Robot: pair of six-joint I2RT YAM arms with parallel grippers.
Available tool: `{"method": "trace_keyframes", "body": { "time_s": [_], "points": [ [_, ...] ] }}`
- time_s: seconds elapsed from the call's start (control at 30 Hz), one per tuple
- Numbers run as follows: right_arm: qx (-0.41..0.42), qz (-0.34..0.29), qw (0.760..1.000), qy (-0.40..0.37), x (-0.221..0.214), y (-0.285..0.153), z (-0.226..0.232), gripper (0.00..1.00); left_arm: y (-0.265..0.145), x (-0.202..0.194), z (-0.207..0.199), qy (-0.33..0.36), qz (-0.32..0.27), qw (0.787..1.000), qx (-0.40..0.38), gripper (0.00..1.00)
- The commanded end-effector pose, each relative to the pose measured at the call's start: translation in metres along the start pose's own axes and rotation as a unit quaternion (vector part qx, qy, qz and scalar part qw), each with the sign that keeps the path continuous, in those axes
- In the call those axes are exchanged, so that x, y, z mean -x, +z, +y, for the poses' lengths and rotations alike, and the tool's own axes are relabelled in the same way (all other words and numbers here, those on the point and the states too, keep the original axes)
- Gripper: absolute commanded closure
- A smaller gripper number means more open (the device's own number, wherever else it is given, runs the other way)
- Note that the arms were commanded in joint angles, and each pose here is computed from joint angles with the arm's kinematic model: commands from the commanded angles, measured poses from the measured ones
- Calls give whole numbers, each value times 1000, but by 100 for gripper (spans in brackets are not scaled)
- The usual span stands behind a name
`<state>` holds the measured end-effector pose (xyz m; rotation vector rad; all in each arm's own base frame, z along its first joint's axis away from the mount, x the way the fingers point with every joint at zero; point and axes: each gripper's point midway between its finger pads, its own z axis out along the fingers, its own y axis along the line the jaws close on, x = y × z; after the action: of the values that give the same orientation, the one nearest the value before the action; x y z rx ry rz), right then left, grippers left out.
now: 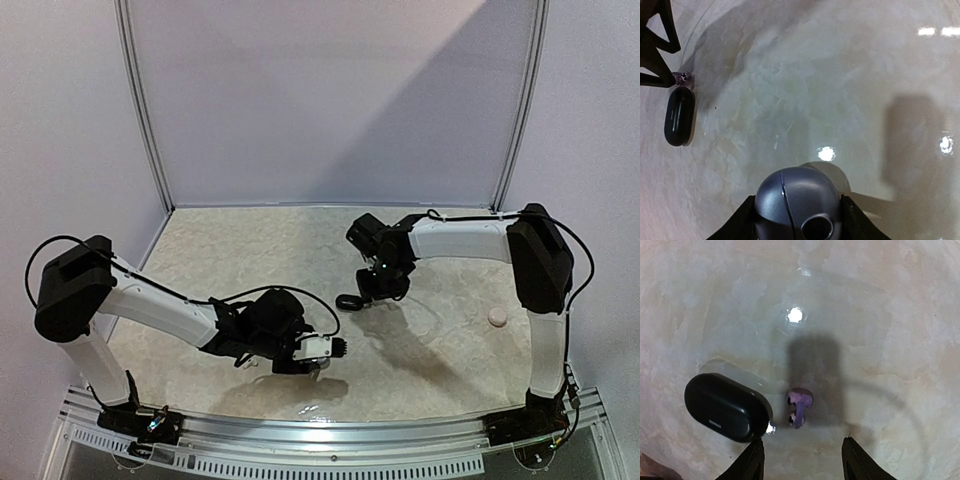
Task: Insert the wireless bluetooth earbuds into the charging case
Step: Place the left earbud at the center of the board, then pass from the right arm to the left
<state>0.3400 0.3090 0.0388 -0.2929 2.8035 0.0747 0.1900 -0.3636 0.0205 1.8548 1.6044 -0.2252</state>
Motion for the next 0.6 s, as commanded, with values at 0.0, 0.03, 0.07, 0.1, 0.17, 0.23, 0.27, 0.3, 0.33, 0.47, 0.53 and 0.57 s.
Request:
{"method": "trace_keyframes", "body": {
  "time_s": [0.0,0.03,0.07,0.1,0.17,0.23,0.27,0.3,0.33,0.47,0.53,0.57],
  "points": [
    [22,-49,999,-9,9,-52,-4,43,-3,-3,22,41,-9,997,63,77],
    [34,-64,997,-13,11,-66,-4,38,-8,0,27,55,-17,995,80,77],
    [45,-72,996,-22,11,-74,-3,32,-13,4,33,69,-27,992,98,77],
    [59,-83,994,-28,10,-84,-3,27,-20,11,40,83,-39,989,119,77],
    [110,-108,987,-44,10,-108,7,22,-35,24,54,102,-61,981,154,77],
    [219,-118,965,-79,0,-133,36,19,-53,42,67,115,-87,973,181,77],
    [279,-135,945,-100,-2,-155,52,16,-62,51,70,121,-104,969,188,77],
    [329,-150,925,-119,-4,-169,66,14,-72,62,75,126,-123,965,196,77],
    [365,-156,909,-130,-8,-180,75,13,-81,70,78,129,-138,961,201,77],
    [408,-168,885,-148,-14,-194,95,15,-110,98,90,117,-179,955,206,76],
    [426,-169,873,-165,-18,-199,109,16,-119,102,93,112,-188,953,209,76],
    [433,-168,869,-172,-20,-201,114,17,-122,103,94,111,-190,952,211,76]
  ]
}}
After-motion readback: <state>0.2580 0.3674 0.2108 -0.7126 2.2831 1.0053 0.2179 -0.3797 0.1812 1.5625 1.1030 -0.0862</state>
